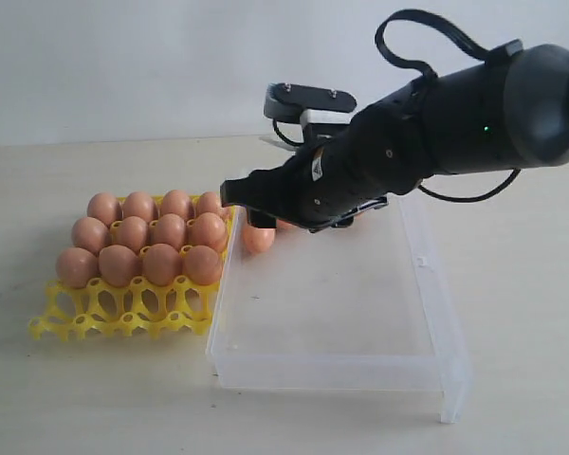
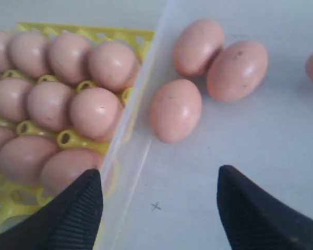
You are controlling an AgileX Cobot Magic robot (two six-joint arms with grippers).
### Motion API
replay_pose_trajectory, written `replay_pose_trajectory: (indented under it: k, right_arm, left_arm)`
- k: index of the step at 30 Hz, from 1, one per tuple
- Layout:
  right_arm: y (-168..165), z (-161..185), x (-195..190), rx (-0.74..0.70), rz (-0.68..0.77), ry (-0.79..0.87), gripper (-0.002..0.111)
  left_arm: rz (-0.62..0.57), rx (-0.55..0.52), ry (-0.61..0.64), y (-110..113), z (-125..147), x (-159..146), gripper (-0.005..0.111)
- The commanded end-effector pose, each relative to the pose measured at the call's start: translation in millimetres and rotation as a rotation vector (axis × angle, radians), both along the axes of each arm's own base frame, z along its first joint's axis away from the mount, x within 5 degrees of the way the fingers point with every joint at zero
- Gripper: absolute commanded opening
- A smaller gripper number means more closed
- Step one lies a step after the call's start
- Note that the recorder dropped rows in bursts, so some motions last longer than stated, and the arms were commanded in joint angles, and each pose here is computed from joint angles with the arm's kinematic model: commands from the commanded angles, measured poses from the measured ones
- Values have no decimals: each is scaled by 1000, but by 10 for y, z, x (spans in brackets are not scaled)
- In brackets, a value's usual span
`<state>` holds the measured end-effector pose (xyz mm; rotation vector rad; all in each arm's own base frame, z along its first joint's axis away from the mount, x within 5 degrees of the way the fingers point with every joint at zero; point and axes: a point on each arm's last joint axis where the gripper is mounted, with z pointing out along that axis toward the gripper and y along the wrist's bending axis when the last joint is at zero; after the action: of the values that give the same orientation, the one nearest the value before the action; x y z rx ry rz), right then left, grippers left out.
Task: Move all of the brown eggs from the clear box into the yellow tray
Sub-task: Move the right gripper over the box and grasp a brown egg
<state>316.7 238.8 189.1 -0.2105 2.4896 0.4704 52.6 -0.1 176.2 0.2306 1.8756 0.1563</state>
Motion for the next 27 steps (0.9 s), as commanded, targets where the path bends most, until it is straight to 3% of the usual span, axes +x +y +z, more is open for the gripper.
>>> replay_pose_trajectory:
  k: [1, 7, 27]
  right_arm:
    - [-90, -255, 164, 58, -134, 49, 60]
    - [-156, -408, 425, 241, -338, 68, 60]
    - [-155, -598, 966, 189, -376, 56, 60]
  left_arm:
    - [0, -5, -15, -1, 21, -3, 0]
    - [0, -5, -15, -1, 21, -3, 0]
    - [0, -5, -15, -1, 21, -3, 0]
